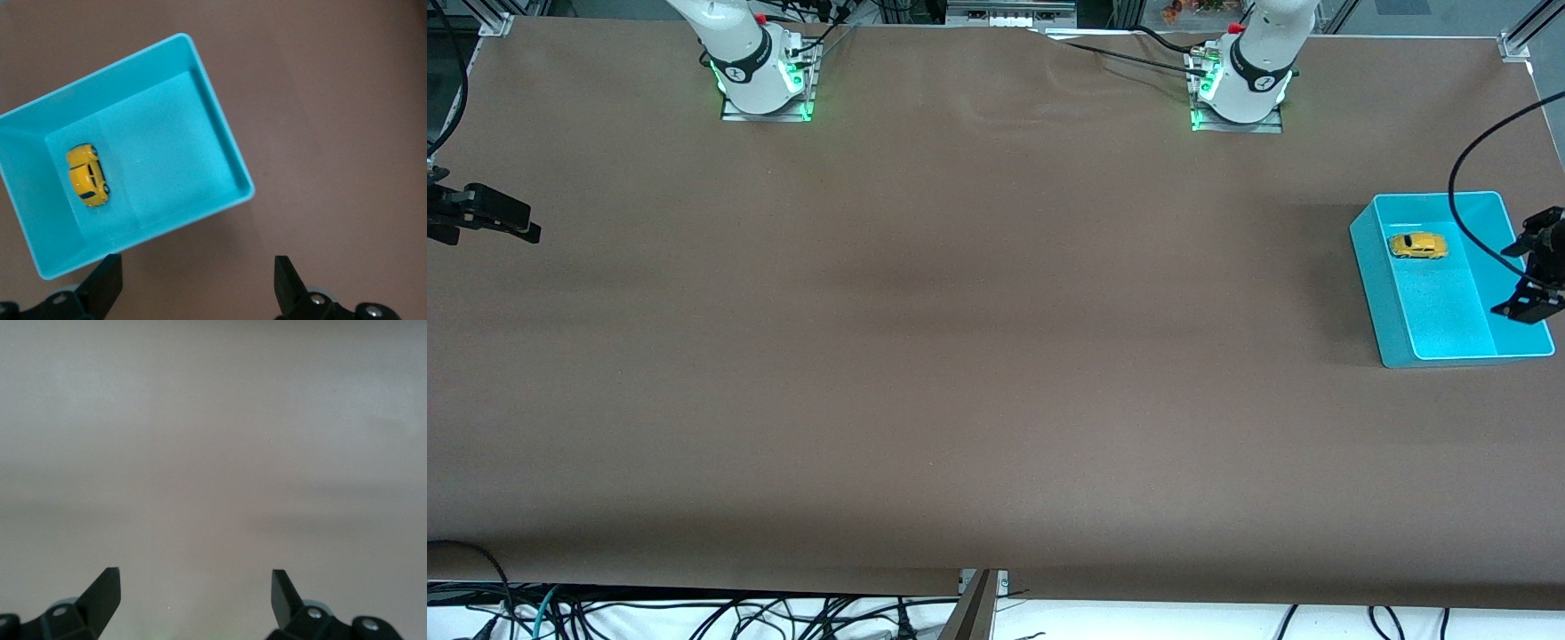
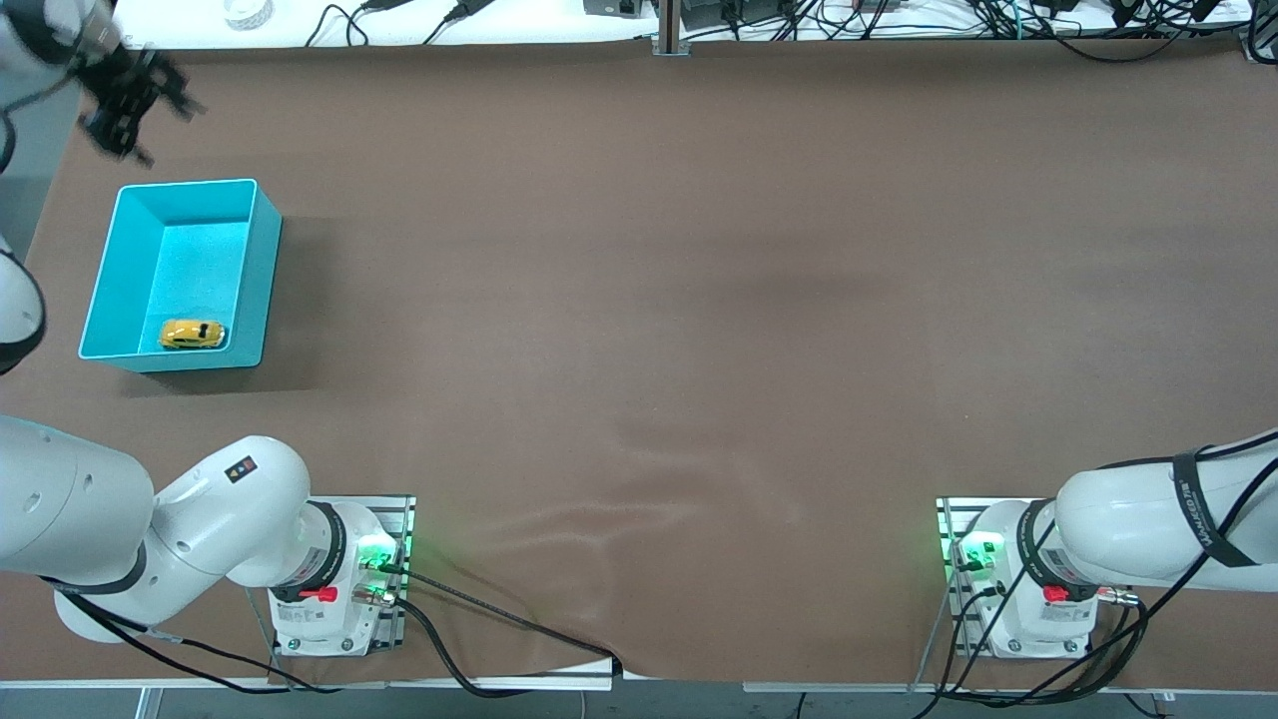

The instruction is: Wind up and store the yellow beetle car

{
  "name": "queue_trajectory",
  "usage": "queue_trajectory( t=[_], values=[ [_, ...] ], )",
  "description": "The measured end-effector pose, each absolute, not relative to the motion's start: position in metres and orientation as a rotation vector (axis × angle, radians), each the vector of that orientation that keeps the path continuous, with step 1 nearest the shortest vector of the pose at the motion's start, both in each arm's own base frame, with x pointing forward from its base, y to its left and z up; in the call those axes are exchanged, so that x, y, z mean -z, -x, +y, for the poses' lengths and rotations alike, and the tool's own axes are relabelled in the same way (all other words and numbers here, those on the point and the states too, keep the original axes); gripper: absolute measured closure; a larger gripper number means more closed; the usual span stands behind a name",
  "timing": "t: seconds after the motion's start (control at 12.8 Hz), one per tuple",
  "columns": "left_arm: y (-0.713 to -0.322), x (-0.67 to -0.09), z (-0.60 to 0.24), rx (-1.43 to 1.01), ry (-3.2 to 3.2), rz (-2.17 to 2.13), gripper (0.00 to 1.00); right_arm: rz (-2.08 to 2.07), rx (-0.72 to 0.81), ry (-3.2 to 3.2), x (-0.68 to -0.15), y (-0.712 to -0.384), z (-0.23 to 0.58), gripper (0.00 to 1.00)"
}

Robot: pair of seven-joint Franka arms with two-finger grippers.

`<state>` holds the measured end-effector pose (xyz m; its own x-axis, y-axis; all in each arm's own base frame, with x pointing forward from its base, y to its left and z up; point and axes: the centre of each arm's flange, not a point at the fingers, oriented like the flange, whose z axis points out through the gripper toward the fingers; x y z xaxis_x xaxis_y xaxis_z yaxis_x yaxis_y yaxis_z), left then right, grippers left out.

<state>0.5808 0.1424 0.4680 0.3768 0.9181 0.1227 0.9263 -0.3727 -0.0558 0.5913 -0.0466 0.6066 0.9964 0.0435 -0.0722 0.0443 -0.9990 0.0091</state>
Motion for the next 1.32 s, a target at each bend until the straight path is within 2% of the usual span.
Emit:
queue_trajectory(
  t=[0.23, 0.7, 0.93, 1.32],
  values=[
    [-0.600, -0.508, 0.049, 0.210, 2.629, -1.529, 0.00, 0.068, 0.113, -3.128, -0.607, -0.591, -0.047, 0.00],
    [-0.557, -0.589, 0.012, 0.220, 2.931, -0.922, 0.00, 0.059, 0.113, -3.128, -0.607, -0.591, -0.047, 0.00],
    [-0.549, -0.592, 0.030, 0.153, 3.027, -0.682, 0.00, 0.058, 0.113, -3.128, -0.607, -0.591, -0.046, 0.00],
    [-0.541, -0.588, 0.011, 0.023, 3.075, -0.356, 0.00, 0.054, 0.113, -3.128, -0.607, -0.591, -0.046, 0.00]
  ],
)
